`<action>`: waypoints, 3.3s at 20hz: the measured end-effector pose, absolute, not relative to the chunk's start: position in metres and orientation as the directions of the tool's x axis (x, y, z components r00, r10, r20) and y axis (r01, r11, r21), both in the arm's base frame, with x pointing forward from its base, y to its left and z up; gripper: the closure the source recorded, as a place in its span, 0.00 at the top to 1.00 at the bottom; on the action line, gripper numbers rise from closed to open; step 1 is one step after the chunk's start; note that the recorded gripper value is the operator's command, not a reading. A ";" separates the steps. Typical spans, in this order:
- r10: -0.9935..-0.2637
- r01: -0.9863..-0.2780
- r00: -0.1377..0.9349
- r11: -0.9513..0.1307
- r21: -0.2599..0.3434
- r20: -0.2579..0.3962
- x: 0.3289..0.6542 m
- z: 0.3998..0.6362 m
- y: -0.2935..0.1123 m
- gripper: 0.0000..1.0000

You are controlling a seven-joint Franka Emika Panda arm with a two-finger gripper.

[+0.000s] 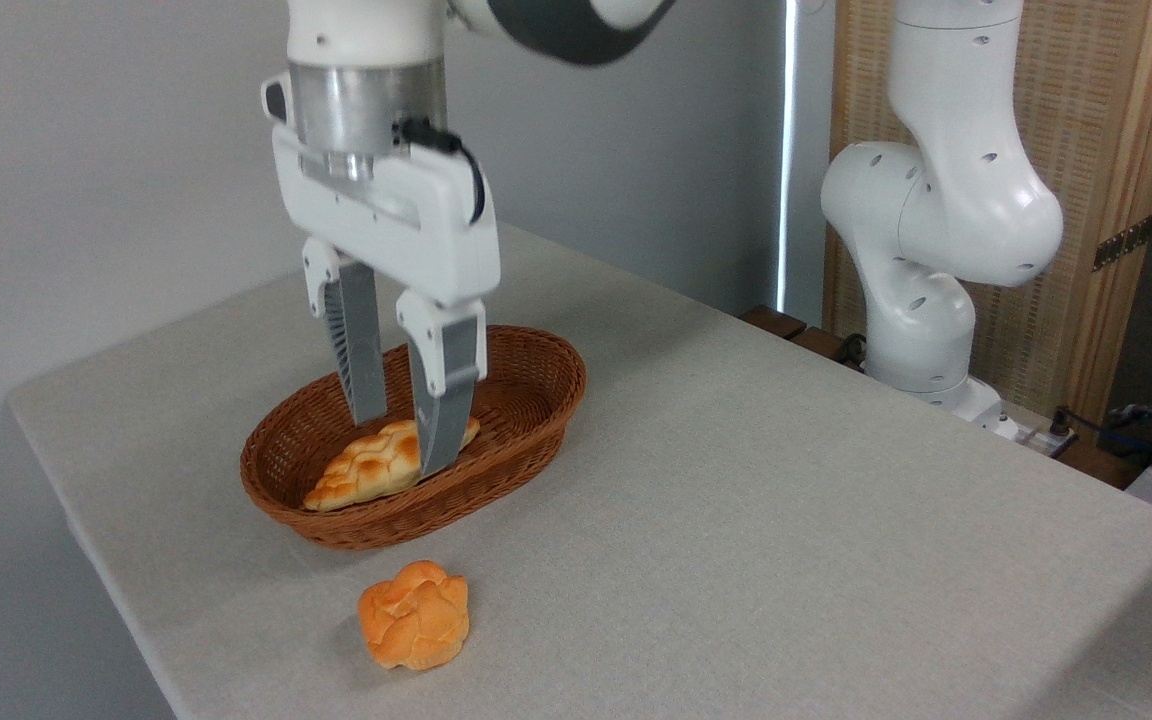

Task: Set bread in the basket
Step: 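Move the open gripper down over the orange bread roll, then close the gripper fingers around the orange bread roll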

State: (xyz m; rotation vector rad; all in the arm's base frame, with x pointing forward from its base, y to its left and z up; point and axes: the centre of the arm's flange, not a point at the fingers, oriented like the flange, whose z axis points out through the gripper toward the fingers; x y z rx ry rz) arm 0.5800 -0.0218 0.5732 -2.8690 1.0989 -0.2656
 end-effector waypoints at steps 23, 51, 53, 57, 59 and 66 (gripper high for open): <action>-0.684 -0.678 0.727 -0.730 -0.084 0.069 0.612 0.447 -0.024 1.00; -0.706 -0.702 0.707 -0.707 -0.080 0.040 0.620 0.416 -0.035 0.89; -0.712 -0.708 0.701 -0.701 -0.080 0.034 0.621 0.413 -0.037 0.77; -0.714 -0.710 0.699 -0.699 -0.079 0.031 0.621 0.411 -0.038 0.61; -0.714 -0.711 0.699 -0.699 -0.079 0.031 0.621 0.411 -0.038 0.59; -0.714 -0.711 0.699 -0.699 -0.079 0.031 0.621 0.411 -0.039 0.41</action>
